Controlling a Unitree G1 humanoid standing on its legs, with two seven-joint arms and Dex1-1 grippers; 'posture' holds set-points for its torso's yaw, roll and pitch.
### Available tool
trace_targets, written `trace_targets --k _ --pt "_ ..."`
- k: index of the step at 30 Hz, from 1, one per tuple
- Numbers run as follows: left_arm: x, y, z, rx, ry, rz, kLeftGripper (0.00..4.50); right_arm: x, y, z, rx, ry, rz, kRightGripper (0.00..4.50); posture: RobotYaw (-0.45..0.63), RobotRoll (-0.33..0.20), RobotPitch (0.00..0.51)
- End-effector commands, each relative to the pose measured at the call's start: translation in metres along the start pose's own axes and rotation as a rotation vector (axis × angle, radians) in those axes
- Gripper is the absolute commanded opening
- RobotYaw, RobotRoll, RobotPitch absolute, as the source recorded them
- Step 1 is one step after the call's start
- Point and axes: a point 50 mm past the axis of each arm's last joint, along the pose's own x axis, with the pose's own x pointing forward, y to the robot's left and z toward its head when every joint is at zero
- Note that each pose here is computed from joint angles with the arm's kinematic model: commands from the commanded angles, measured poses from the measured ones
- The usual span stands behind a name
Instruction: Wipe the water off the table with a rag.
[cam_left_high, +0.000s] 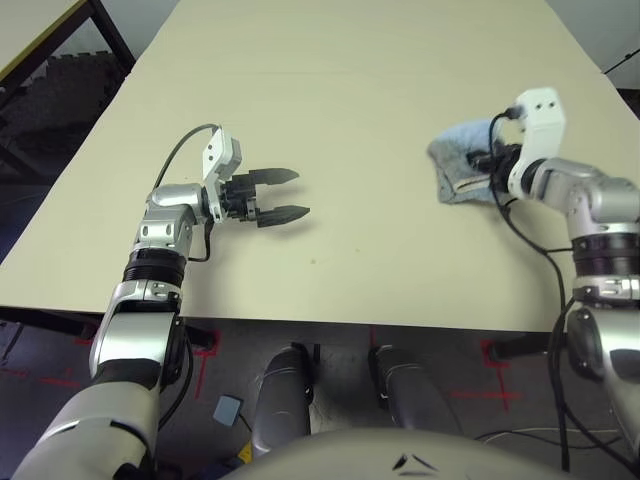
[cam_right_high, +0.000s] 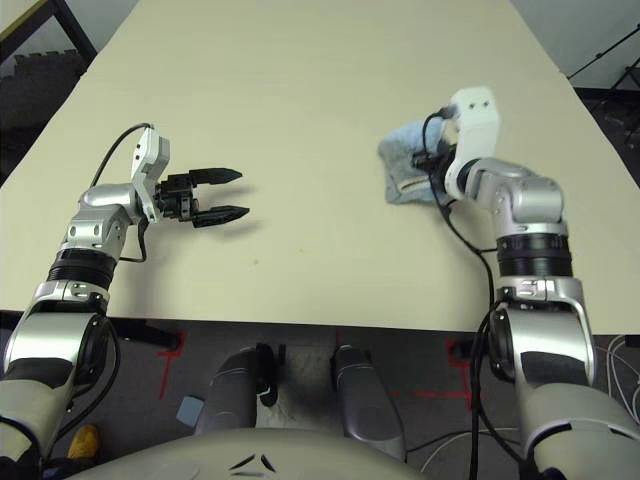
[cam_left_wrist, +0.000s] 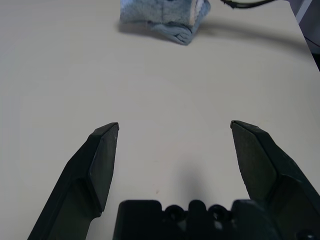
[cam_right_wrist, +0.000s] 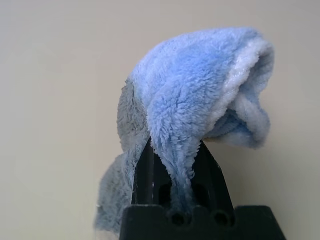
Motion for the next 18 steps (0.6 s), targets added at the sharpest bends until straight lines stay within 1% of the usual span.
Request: trace_targets --k 1,5,9,11,14,18 --pt "0.001 0.001 -0.001 0.003 0.017 -0.005 4.50 -0.009 -0.007 0.014 0.026 -0.028 0.027 0.04 -0.27 0.000 0.158" --pt "0.003 0.002 -0.001 0.005 0.015 -0.004 4.50 -0.017 -0.009 0.028 0.016 -0.044 0.058 0.04 -0.27 0.000 0.158" --pt "0.004 0.002 -0.001 0.005 0.013 -0.004 4.50 -0.022 -0.010 0.031 0.009 -0.024 0.092 0.04 -0.28 0.000 0.151" --pt "0.004 0.002 -0.001 0.006 0.012 -0.003 4.50 -0.026 -0.013 0.029 0.000 0.006 0.103 0.04 -0.28 0.000 0.148" --pt "0.003 0.004 -0.001 0.007 0.011 0.004 4.50 -0.032 -0.027 0.021 0.003 0.057 0.073 0.04 -0.28 0.000 0.148" --pt "0.002 0.005 0.000 0.009 0.011 0.009 4.50 -0.039 -0.042 0.006 0.010 0.123 0.039 0.04 -0.28 0.000 0.150"
